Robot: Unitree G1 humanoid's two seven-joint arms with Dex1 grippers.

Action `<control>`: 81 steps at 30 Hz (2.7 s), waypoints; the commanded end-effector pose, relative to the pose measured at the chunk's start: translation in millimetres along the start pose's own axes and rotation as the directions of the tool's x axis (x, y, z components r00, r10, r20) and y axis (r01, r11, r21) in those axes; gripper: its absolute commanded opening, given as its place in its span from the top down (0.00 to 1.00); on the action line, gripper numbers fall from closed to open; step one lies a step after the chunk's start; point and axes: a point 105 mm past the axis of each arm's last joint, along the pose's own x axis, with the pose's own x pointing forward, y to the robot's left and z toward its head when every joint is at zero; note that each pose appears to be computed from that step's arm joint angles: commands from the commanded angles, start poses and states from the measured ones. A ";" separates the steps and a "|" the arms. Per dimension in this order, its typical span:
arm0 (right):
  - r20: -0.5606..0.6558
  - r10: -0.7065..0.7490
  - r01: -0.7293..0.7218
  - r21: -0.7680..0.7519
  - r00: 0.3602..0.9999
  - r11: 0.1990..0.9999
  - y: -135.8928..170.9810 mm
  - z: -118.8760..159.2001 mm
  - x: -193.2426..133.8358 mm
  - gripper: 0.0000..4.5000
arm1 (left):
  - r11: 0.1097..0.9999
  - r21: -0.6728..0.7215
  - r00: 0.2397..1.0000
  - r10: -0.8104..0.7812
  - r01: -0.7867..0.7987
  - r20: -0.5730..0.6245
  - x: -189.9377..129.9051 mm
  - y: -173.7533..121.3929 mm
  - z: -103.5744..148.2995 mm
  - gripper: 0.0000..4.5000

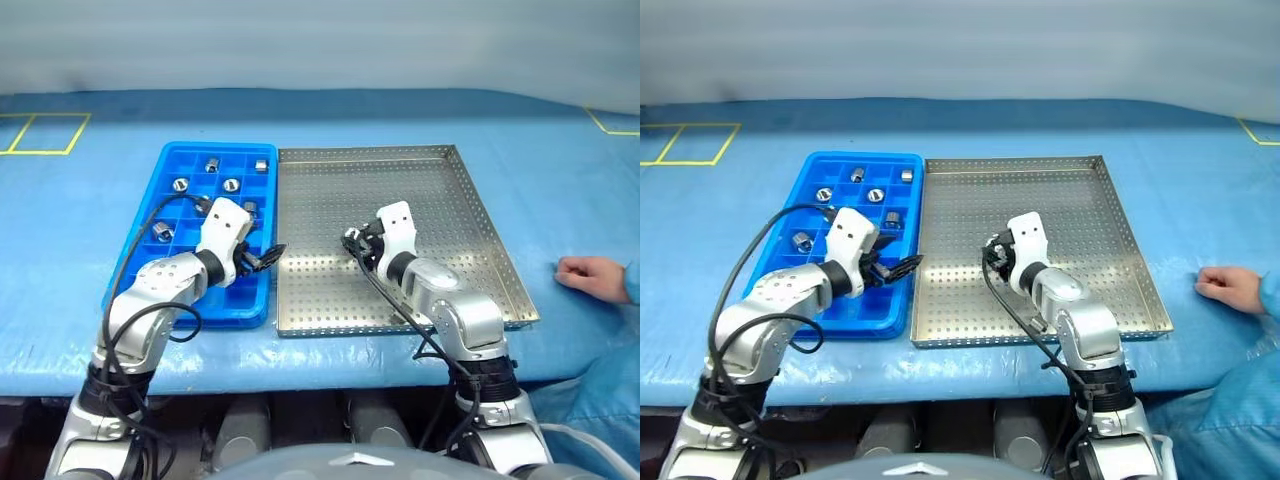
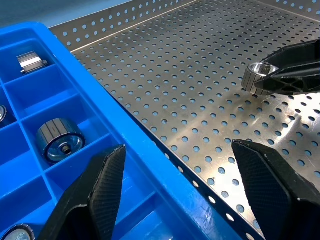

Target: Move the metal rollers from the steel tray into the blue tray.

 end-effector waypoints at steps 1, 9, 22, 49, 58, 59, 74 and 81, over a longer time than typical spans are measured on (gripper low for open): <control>0.115 0.159 -0.153 -0.064 0.980 0.986 40.8 38.3 0.8 0.63 | 0.994 0.013 0.994 0.108 -0.109 0.023 -23.7 23.3 9.0 0.18; 0.114 0.508 -0.495 -0.123 0.854 0.860 135.8 62.2 3.2 0.63 | 0.965 -0.053 0.966 0.255 -0.258 -0.050 -71.8 48.7 -1.1 0.18; -0.087 0.680 -0.679 0.042 0.728 0.733 207.0 10.9 10.0 0.63 | 0.962 -0.056 0.959 0.261 -0.268 -0.114 -73.6 47.2 -9.1 0.18; 0.051 0.467 -0.464 -0.073 0.883 0.883 146.0 37.5 23.3 0.19 | 0.984 -0.085 0.987 0.148 -0.154 -0.069 -43.1 22.3 -6.2 0.18; 0.208 -0.059 0.060 0.003 0.976 0.998 17.2 63.6 -18.2 0.19 | 0.994 -0.059 0.996 -0.088 0.090 0.032 1.9 -34.8 16.5 0.18; 0.216 -0.170 0.168 0.029 0.962 0.985 -3.4 63.9 -24.8 0.19 | 0.992 -0.064 0.993 -0.110 0.113 0.044 7.0 -39.3 19.2 0.18; 0.025 -0.380 0.370 0.181 0.925 0.911 -45.2 2.4 -38.5 0.19 | 0.969 -0.001 0.968 -0.248 0.248 0.041 47.2 -59.7 22.9 0.18; -0.062 -0.364 0.369 0.208 0.929 0.906 -42.5 -23.5 -28.9 0.19 | 0.969 -0.002 0.969 -0.245 0.245 0.030 46.2 -59.2 19.7 0.18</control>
